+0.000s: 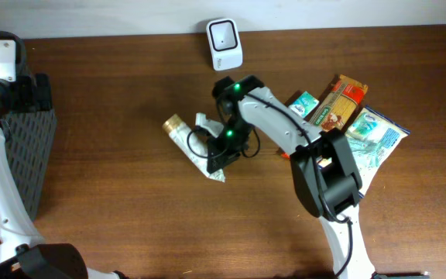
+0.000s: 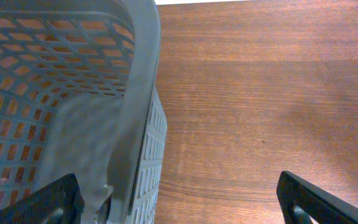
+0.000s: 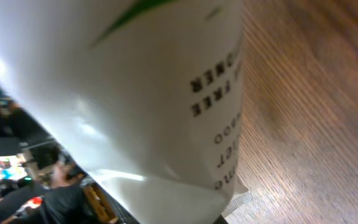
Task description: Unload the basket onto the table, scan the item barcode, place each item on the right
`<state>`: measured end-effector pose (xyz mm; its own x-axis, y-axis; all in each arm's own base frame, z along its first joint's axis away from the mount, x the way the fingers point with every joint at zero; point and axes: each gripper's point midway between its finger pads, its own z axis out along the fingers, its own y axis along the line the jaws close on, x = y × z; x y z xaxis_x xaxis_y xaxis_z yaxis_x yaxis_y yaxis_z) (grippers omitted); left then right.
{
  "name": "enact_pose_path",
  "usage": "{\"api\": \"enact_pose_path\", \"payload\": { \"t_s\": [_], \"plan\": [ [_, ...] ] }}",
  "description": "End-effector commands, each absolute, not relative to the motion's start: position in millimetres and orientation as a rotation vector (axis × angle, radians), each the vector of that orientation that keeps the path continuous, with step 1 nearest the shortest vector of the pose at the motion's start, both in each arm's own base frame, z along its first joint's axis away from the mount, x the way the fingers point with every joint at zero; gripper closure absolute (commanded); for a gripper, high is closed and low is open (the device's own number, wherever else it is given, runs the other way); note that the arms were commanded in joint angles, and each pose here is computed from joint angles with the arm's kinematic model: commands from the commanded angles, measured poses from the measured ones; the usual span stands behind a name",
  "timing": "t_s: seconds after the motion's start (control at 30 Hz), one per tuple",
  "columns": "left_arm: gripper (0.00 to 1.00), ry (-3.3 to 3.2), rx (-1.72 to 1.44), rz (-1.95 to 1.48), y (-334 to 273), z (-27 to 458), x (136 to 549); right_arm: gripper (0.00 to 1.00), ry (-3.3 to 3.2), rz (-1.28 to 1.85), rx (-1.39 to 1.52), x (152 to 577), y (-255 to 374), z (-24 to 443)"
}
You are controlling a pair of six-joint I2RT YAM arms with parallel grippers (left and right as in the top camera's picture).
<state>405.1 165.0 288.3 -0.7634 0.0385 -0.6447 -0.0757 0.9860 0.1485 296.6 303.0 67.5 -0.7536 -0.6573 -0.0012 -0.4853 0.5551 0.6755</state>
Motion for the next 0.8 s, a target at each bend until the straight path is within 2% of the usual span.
{"api": "enact_pose_path", "payload": {
  "t_s": [0.0, 0.1, 0.2, 0.3, 0.33, 0.4, 0.77],
  "plan": [
    [0.01, 2.426, -0.010, 0.219, 166.4, 290.0, 404.7, 0.96, -2.392, -1.335, 0.948, 283.8, 321.2, 100.9],
    [0.01, 2.426, -0.010, 0.219, 166.4, 290.0, 404.7, 0.96, -2.308, -1.427, 0.893, 269.5, 322.8, 97.3],
    [0.01, 2.426, -0.010, 0.219, 166.4, 290.0, 404.7, 0.95, -2.335, -1.386, 0.897, 268.3, 318.0, 78.4],
    [0.01, 2.426, -0.010, 0.219, 166.4, 290.0, 404.7, 0.78, -2.505, -1.129, 0.858, 284.8, 304.1, 47.6],
    [0.01, 2.426, -0.010, 0.219, 166.4, 290.0, 404.7, 0.70, -2.526, -1.096, 0.865, 287.1, 301.8, 44.0],
    [0.01, 2.426, -0.010, 0.219, 166.4, 290.0, 404.7, 0.61, -2.544, -1.071, 0.875, 289.9, 299.7, 40.8],
    [0.01, 2.426, -0.010, 0.219, 166.4, 290.0, 404.7, 0.55, -2.723, -0.797, 0.820, 323.5, 255.0, 16.7]
  ]
}}
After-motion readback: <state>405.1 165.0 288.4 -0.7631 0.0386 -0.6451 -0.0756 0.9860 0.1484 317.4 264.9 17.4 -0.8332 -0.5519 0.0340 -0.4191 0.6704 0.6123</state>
